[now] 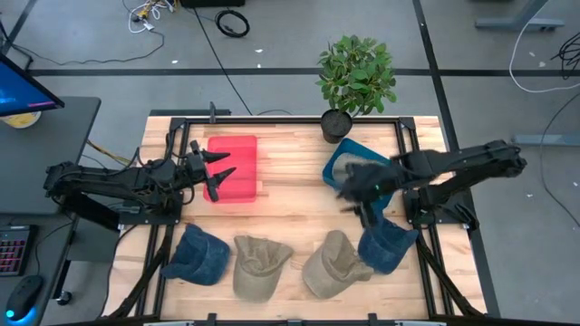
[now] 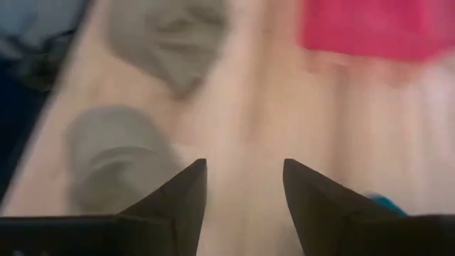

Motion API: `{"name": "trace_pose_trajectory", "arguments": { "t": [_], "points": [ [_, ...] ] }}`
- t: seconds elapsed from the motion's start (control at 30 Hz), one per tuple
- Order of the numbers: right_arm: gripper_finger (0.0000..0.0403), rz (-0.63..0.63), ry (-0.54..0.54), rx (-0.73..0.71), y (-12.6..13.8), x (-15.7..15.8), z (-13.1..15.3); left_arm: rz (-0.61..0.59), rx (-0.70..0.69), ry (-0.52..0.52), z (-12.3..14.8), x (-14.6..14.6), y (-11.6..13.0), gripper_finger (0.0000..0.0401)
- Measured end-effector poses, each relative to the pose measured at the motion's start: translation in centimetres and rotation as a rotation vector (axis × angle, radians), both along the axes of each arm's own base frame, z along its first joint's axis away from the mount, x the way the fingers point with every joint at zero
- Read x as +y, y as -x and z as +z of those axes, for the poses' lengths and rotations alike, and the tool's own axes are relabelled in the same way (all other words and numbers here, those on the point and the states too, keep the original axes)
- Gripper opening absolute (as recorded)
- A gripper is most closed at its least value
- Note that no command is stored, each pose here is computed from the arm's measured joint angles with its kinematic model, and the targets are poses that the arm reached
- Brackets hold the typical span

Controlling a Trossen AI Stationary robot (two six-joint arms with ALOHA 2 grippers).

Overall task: Pick & Place hat
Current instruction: Put the right brown cap into the blue bin

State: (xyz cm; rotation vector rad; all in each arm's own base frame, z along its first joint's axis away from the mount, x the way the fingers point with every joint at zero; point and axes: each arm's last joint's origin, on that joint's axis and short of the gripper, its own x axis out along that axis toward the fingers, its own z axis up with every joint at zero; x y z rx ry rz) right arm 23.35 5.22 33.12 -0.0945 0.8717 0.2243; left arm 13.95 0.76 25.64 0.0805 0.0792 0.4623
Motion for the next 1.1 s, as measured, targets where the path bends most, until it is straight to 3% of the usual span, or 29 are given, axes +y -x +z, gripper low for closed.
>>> {"name": "trace_pose_trajectory", "arguments": {
  "t": [0.27, 0.63, 0.9, 1.1],
  "points": [
    [0.0188, 0.209, 0.046, 0.124, -1.0, 5.7, -5.2, 0.000, 0.013, 0.000, -0.1, 0.0, 0.0, 0.0225],
    [0.0188, 0.535, 0.276, 0.284, -4.6, 9.3, -13.8, 0.001, 0.010, 0.008, -0.1, 0.0, 0.0, 0.0225],
    [0.0188, 0.612, 0.413, 0.269, -6.1, 9.8, -16.6, 0.008, 0.043, 0.073, -0.8, 0.0, 0.1, 0.0225],
    [0.0179, 0.634, 0.436, 0.303, -6.8, 9.7, -18.6, 0.016, 0.073, 0.115, -1.2, 0.0, 0.2, 0.0225]
  ]
}}
